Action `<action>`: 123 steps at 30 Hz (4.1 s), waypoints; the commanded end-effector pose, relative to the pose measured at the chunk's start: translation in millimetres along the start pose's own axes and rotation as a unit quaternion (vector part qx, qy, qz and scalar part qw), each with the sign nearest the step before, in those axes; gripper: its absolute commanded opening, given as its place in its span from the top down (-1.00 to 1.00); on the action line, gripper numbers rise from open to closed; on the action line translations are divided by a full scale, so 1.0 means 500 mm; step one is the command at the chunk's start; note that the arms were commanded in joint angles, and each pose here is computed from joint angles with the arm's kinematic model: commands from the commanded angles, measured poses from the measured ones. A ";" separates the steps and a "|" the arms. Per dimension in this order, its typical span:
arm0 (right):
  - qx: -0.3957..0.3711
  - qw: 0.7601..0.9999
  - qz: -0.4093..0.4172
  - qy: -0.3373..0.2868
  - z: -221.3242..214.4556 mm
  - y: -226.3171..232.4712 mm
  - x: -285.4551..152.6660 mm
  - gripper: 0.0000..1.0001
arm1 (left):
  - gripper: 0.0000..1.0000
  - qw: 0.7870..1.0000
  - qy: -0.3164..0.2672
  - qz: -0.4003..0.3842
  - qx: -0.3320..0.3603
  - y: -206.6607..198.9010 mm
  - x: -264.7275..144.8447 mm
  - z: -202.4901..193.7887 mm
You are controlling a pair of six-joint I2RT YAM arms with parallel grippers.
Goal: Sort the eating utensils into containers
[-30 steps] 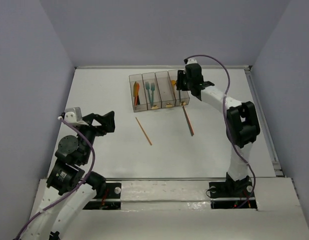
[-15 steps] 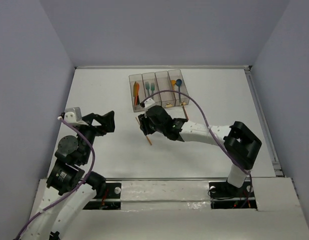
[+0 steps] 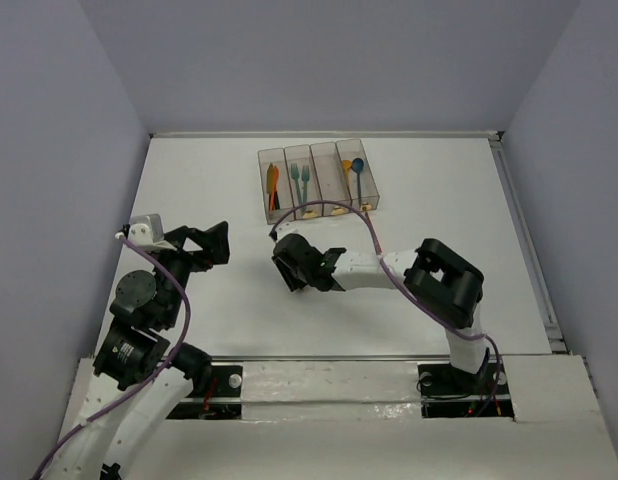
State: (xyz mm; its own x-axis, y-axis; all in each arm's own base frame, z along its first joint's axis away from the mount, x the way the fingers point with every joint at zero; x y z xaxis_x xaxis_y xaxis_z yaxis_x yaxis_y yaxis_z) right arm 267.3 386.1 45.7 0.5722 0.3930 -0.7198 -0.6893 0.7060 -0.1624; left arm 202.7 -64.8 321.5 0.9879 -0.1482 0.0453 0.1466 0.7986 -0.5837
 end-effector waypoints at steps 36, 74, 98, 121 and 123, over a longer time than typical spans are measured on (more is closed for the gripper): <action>0.158 0.962 -0.136 -0.177 0.283 -0.419 -0.061 1.00 | -0.98 0.999 -0.028 -0.031 -0.009 -0.027 -0.010 0.036; 0.295 0.926 -0.233 -0.041 -0.103 -0.469 -0.176 0.62 | -0.98 0.999 -0.024 -0.042 -0.010 -0.034 -0.013 0.032; 0.273 0.940 -0.193 0.067 -0.232 -0.415 -0.102 0.52 | -0.98 0.999 -0.015 -0.034 -0.006 -0.030 -0.003 0.024; 0.284 0.930 -0.229 0.043 -0.219 -0.434 -0.206 1.00 | -0.98 0.999 -0.010 -0.039 -0.006 -0.034 -0.001 0.020; 0.281 0.933 -0.224 0.018 -0.187 -0.441 -0.223 1.00 | -0.98 0.999 -0.010 -0.040 -0.007 -0.035 -0.001 0.021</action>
State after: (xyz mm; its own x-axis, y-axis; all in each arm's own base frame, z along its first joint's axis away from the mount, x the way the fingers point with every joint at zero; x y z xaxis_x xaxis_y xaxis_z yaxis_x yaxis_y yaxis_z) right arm 303.9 133.1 57.2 0.6385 -0.0464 -0.7682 -0.0679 0.9909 -0.1162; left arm 198.4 -71.2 325.7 0.9787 -0.1946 0.0652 0.1955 0.7869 -0.5852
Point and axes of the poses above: each gripper's point midway between its finger pads, its own x axis out along the fingers, its own y axis along the line the jaws close on, z = x × y, the point moved 2 cm from there along -x, back along the fingers, and after that the axes turned 13 degrees about -x, right-handed, at the moved point
